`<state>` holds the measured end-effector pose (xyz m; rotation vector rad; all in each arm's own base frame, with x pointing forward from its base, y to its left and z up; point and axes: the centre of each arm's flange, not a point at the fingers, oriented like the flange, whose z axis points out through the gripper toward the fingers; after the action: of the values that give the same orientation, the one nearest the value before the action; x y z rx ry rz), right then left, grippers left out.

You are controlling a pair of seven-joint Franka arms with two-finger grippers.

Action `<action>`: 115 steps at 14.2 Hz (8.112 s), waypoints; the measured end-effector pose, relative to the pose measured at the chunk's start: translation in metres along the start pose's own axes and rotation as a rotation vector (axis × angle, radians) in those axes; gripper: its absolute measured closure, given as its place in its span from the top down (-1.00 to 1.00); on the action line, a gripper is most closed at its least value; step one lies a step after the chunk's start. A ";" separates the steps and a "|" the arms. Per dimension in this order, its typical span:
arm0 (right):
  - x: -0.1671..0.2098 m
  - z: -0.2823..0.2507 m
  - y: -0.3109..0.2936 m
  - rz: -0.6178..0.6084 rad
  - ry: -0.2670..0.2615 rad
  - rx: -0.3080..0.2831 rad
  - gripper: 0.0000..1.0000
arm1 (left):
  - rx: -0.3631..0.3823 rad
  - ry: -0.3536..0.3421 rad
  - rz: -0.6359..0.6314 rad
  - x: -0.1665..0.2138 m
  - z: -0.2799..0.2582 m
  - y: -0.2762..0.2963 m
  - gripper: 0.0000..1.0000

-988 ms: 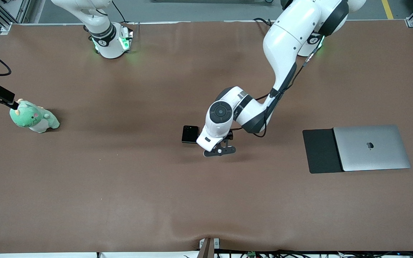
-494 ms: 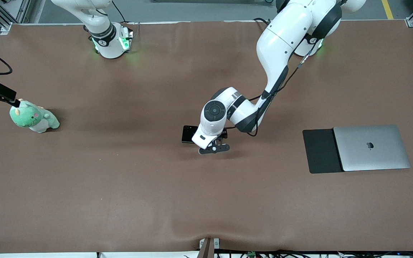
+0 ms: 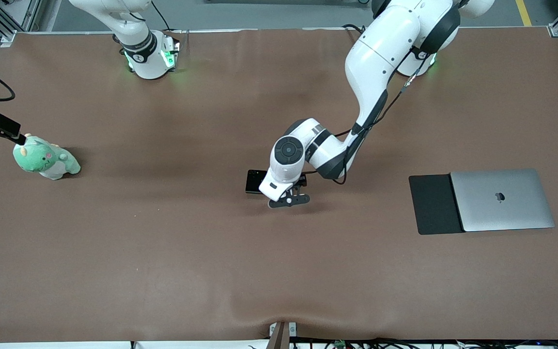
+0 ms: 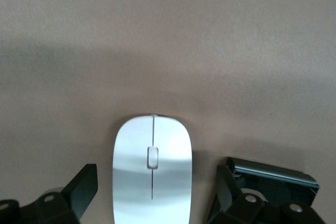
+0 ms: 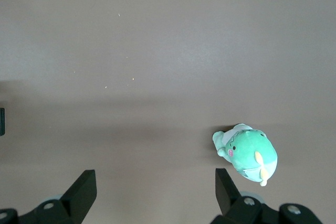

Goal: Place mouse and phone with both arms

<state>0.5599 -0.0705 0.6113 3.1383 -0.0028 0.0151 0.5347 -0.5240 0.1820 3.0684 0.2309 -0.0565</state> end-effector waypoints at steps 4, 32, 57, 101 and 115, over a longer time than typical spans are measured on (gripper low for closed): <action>0.000 0.000 0.000 0.000 0.000 0.000 1.00 | 0.003 -0.001 -0.007 -0.002 0.002 0.001 0.81; 0.027 0.185 -0.328 -0.075 -0.044 0.066 1.00 | 0.112 0.008 -0.068 0.112 -0.178 -0.228 0.23; -0.038 0.416 -0.495 0.094 0.040 0.040 1.00 | 0.082 -0.004 0.038 0.162 -0.075 -0.440 0.23; -0.037 0.303 0.048 0.066 -0.111 0.015 0.59 | 0.010 0.146 0.184 0.061 -0.425 -0.327 1.00; -0.087 0.410 -0.008 0.168 -0.120 0.000 0.59 | 0.029 0.147 0.205 0.022 -0.439 -0.325 1.00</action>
<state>0.4765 -0.0641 0.2001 3.1233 -0.2661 -0.1731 0.5212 -0.1709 0.5994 3.1083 -0.0789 0.1775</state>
